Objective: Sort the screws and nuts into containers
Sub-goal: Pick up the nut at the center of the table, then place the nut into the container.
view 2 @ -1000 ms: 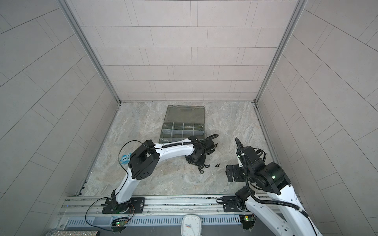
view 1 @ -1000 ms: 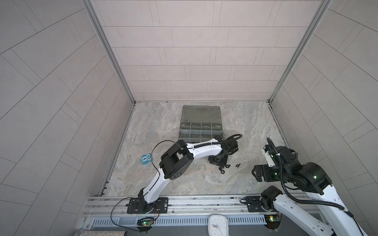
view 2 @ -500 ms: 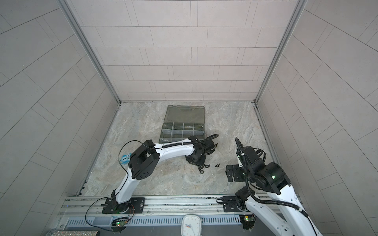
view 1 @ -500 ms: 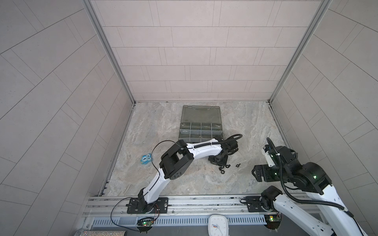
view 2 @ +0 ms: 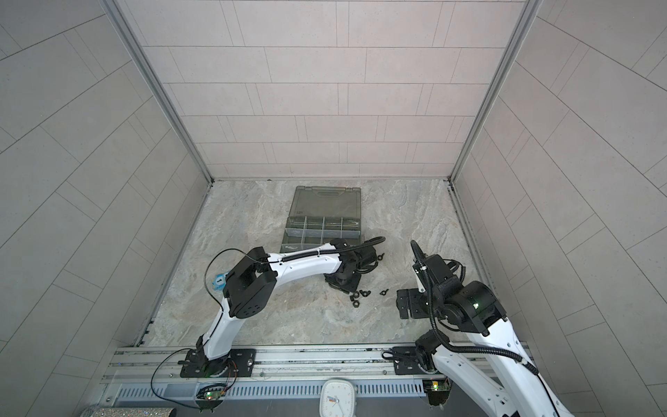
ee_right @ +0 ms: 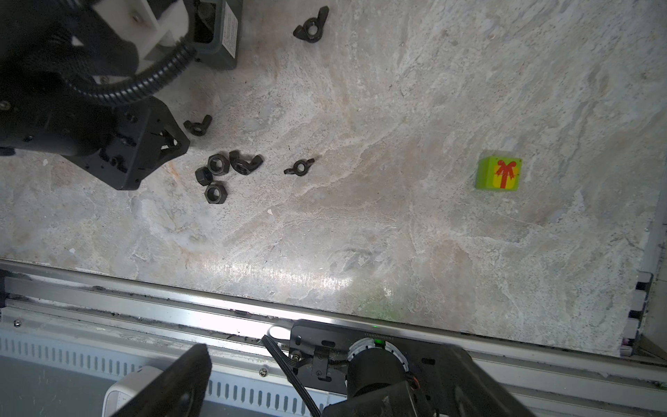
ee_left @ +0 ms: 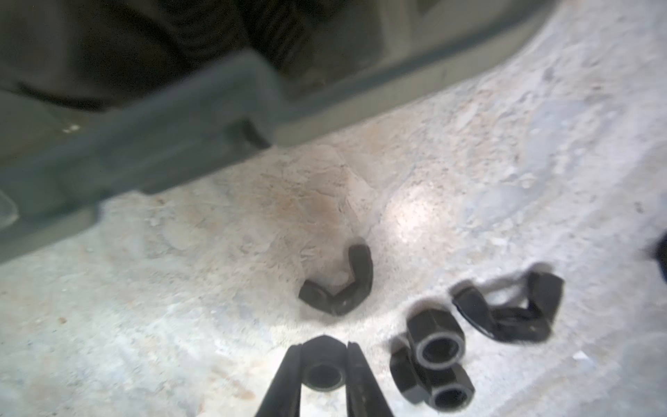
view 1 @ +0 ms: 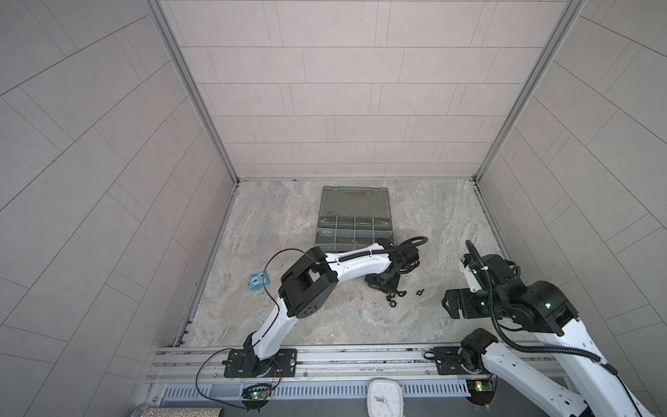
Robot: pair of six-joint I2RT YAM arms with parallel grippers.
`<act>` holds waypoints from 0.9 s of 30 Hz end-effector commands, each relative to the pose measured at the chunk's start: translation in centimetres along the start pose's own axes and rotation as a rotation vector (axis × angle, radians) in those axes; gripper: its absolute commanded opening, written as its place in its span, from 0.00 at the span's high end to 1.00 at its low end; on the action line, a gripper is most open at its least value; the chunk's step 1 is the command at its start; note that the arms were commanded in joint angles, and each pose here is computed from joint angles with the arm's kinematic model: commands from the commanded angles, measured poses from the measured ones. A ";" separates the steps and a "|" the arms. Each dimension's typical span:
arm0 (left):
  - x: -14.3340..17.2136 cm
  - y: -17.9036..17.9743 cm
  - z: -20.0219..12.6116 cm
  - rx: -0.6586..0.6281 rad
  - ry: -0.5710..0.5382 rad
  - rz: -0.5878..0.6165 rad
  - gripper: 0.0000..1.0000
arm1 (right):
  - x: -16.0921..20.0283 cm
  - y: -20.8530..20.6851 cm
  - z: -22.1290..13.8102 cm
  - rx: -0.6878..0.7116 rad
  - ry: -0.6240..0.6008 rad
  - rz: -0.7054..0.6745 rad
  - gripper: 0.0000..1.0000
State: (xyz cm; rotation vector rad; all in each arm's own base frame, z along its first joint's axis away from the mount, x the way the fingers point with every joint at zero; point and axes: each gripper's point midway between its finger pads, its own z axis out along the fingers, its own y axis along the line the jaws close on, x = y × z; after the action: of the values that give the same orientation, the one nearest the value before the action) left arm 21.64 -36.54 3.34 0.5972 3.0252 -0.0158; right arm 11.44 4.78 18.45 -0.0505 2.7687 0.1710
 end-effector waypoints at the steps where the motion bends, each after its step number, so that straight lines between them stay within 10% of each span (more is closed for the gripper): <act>1: 0.0 1.4 -3.0 -0.006 -0.037 -0.001 0.77 | -0.5 0.3 0.0 -0.007 -0.003 0.004 0.01; 27: -4.0 15.6 -5.9 -0.012 -0.053 -0.235 0.76 | -7.1 3.2 0.2 -0.022 -0.035 -0.010 0.01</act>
State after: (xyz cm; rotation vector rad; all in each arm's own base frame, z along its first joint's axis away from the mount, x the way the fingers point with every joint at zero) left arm 31.76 -23.86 9.90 0.1879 2.9958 -0.0431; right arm 17.58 8.36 20.59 -0.0680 2.7521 0.2219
